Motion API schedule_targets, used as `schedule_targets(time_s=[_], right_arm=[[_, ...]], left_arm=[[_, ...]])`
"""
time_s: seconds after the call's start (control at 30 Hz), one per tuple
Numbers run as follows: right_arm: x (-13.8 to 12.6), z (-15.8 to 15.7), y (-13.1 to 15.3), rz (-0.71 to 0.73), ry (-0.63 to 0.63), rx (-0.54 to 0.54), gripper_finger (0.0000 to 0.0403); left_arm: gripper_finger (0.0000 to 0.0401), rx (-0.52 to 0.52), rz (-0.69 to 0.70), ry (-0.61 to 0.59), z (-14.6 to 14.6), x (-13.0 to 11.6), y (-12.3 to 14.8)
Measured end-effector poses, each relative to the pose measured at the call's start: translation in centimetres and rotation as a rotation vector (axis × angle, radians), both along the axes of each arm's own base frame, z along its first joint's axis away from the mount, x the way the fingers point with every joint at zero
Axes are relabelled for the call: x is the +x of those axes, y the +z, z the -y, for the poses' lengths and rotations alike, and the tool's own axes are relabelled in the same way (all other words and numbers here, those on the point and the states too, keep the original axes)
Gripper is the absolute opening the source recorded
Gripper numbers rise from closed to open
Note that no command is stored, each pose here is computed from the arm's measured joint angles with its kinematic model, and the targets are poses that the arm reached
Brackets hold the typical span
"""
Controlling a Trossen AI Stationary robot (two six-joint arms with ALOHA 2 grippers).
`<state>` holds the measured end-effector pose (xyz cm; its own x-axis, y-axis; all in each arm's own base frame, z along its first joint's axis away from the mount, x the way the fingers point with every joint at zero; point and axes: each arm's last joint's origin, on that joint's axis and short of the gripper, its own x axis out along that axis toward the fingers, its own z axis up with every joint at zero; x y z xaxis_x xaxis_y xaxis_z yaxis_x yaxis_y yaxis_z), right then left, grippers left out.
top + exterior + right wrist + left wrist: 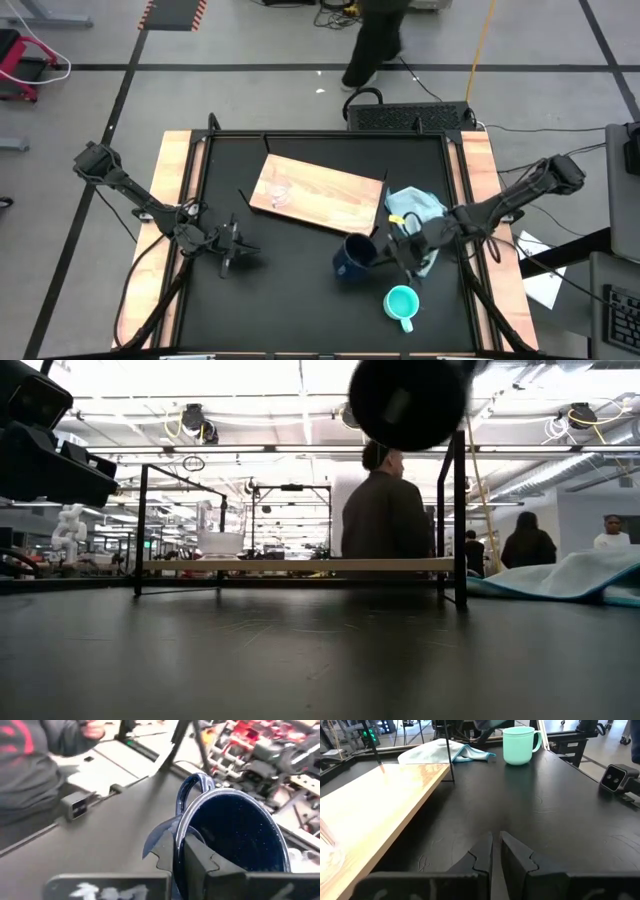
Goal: Stack small to large cups/mugs on shelf
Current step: Put the dark blue mug on the shelf
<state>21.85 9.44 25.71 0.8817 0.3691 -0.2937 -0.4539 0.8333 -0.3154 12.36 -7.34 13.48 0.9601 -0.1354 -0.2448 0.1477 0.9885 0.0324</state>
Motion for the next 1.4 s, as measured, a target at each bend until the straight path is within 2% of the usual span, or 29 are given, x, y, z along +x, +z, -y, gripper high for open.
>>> schedule_targets(time_s=[0.17,0.37,0.53,0.7,0.87,0.97,1.17,1.4], right_arm=[[1.2,2.3,1.5,0.025,-0.082,0.020,0.0009],[2.2,4.5,4.7,-0.007,-0.099,0.037,0.0009],[3.7,6.0,6.9,-0.071,-0.115,0.042,0.0009],[6.0,7.6,7.7,-0.182,-0.153,0.017,0.0009],[8.1,9.8,7.6,-0.285,-0.203,-0.017,0.0009],[9.1,10.9,6.7,-0.330,-0.218,-0.055,0.0009],[10.4,12.9,4.8,-0.373,-0.226,-0.132,0.0009],[11.3,13.9,3.2,-0.396,-0.184,-0.227,0.0009]], left_arm=[[0.0037,0.018,0.003,-0.005,0.0,0.0,0.0],[0.0037,0.031,-0.011,-0.005,0.0,0.0,-0.1],[0.0037,0.034,-0.015,-0.006,0.0,-0.1,-0.2],[0.0037,0.046,-0.020,-0.008,0.0,-0.1,-0.3],[0.0037,0.045,-0.023,-0.007,-0.1,-0.1,-0.3],[0.0037,0.043,-0.027,-0.006,-0.1,-0.1,-0.3],[0.0037,0.047,-0.034,-0.007,-0.1,-0.1,-0.4],[0.0037,0.061,-0.045,-0.008,-0.1,-0.1,-0.5]])
